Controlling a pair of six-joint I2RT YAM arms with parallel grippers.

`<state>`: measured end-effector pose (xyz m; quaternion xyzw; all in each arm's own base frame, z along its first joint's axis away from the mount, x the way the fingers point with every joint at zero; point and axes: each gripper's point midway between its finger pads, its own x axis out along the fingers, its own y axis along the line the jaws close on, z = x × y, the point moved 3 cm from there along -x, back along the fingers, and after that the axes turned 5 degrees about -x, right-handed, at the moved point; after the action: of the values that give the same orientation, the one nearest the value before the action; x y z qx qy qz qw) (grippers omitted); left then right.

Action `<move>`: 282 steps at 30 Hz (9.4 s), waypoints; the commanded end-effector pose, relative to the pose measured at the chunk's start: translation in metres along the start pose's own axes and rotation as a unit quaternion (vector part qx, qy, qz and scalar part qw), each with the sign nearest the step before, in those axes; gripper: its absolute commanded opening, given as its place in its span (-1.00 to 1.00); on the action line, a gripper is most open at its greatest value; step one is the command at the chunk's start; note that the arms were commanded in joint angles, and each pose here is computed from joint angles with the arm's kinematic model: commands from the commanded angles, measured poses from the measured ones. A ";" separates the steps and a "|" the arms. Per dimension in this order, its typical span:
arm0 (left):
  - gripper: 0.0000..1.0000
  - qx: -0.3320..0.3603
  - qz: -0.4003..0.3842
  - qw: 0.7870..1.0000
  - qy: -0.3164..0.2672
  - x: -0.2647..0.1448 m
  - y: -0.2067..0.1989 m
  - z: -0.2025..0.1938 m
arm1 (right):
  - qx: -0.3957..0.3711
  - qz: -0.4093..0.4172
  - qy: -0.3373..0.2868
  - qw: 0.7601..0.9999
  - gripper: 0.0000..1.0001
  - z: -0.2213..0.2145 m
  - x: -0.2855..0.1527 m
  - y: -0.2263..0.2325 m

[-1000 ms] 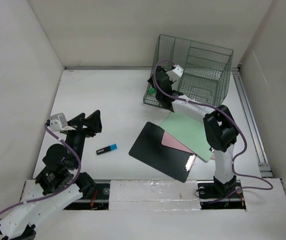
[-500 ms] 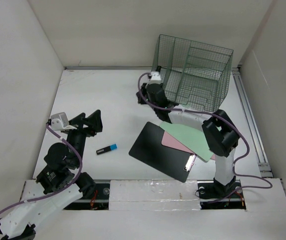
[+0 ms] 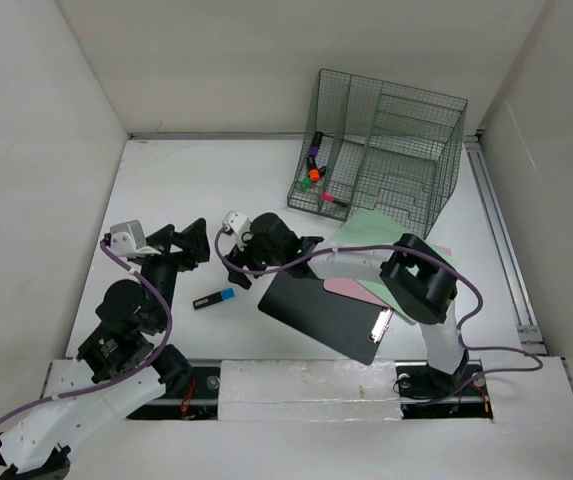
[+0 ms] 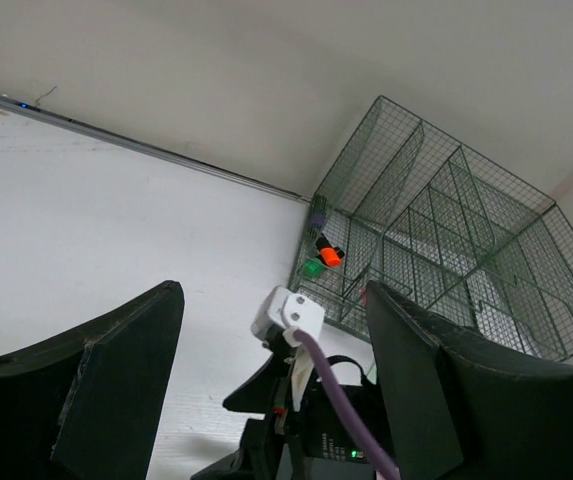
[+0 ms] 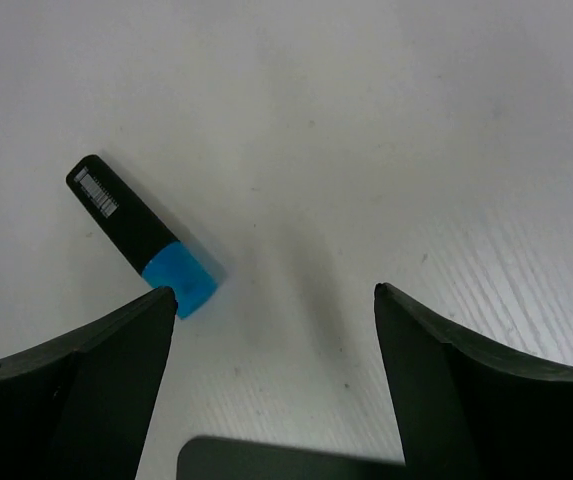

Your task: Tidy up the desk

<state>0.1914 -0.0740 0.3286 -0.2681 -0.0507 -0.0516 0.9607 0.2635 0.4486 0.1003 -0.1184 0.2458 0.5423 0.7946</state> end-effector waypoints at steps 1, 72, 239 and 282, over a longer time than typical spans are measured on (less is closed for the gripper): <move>0.39 -0.008 0.003 1.000 -0.019 0.002 -0.003 0.012 | -0.064 0.027 0.008 0.998 0.72 0.010 0.013 0.016; 0.37 -0.015 -0.052 0.999 -0.007 -0.004 -0.017 0.012 | 0.342 -0.490 -0.303 0.742 -0.78 0.106 -0.125 -0.314; -0.76 0.154 -0.297 0.850 0.407 -0.043 -0.188 -0.306 | 0.396 -0.414 -0.122 0.810 0.51 -0.090 -0.360 -0.075; -0.73 0.341 -0.341 0.756 0.442 -0.055 -0.182 -0.456 | 0.341 -0.411 -0.211 0.818 0.43 -0.050 -0.373 -0.085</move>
<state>0.1434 -0.4792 0.0520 0.1179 0.2588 -0.5009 0.8175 0.2169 0.0904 0.2296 0.1802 0.2058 0.0469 0.9607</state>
